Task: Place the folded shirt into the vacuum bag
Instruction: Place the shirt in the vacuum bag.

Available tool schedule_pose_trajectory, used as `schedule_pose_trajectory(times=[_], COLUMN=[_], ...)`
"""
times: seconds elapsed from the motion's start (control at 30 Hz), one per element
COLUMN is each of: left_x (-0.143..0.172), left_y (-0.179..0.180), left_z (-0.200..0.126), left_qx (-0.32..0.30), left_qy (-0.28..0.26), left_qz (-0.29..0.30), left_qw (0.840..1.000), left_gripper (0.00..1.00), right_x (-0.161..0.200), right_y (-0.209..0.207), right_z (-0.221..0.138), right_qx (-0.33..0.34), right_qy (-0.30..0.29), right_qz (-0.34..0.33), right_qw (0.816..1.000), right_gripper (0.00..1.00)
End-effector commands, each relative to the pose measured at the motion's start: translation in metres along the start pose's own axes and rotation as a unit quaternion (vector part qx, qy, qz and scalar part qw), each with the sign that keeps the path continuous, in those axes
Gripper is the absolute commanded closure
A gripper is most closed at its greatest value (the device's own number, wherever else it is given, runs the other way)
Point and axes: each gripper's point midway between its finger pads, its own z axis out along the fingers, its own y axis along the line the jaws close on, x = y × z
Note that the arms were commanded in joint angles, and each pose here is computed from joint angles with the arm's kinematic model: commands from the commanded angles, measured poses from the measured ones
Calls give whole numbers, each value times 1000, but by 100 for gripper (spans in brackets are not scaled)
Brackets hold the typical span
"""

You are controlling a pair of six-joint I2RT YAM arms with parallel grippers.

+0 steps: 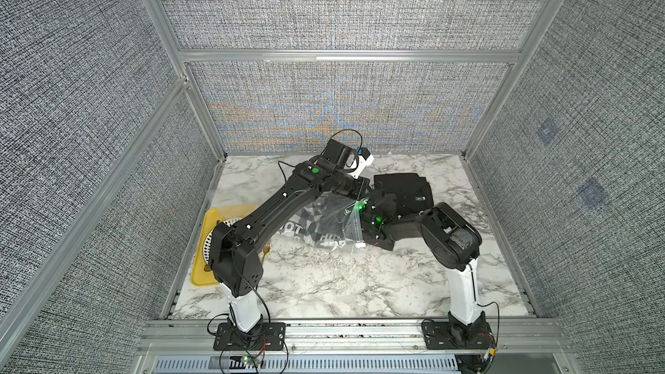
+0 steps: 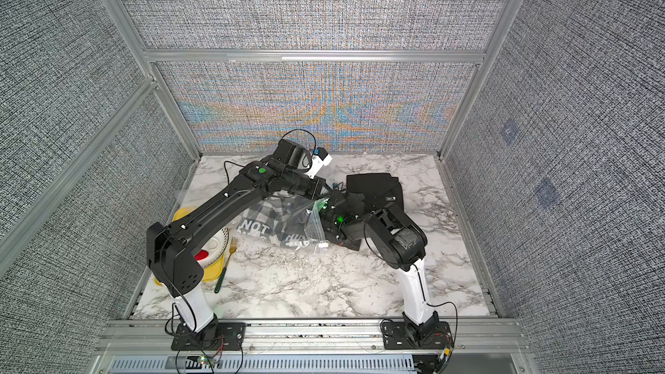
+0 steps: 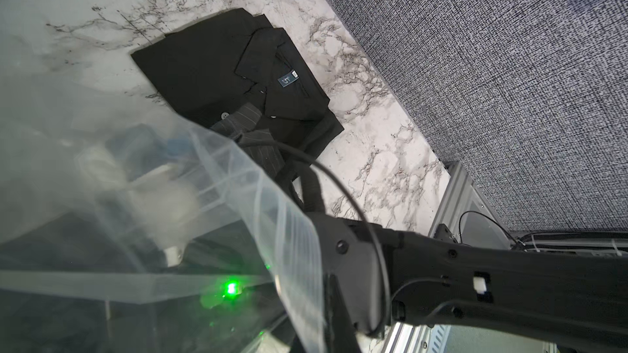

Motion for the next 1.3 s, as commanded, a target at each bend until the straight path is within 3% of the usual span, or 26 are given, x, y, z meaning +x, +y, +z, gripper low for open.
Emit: schedule_pose_trajectory(times=[0.0,0.17,0.37,0.7,0.87,1.1,1.2,1.27], left_x=[-8,-3,6,19,24,27,24,23], left_y=[-11,-13,-17,-26,-26,-25,-30,-36], left_z=[0,1,5,5,11,17,20,22], left_qx=[28,31,39,44,46,48,52,60], left_qy=[-16,-14,-2,9,20,28,29,32], left_qz=[17,17,19,26,25,24,26,29], left_qw=[999,999,999,999,998,998,998,997], left_gripper=[100,100,100,100,100,100,100,100], right_x=[16,14,-3,-46,-53,-50,-45,-44], right_y=[-50,-64,9,84,101,117,112,98], right_z=[7,12,10,-22,-28,-36,-26,-12], right_qx=[88,97,-4,-117,-167,-233,-228,-197], right_qy=[34,60,74,56,63,82,85,81], right_qz=[-62,-54,-65,22,96,197,208,200], right_qw=[994,992,995,991,979,949,947,956], right_gripper=[100,100,100,100,100,100,100,100])
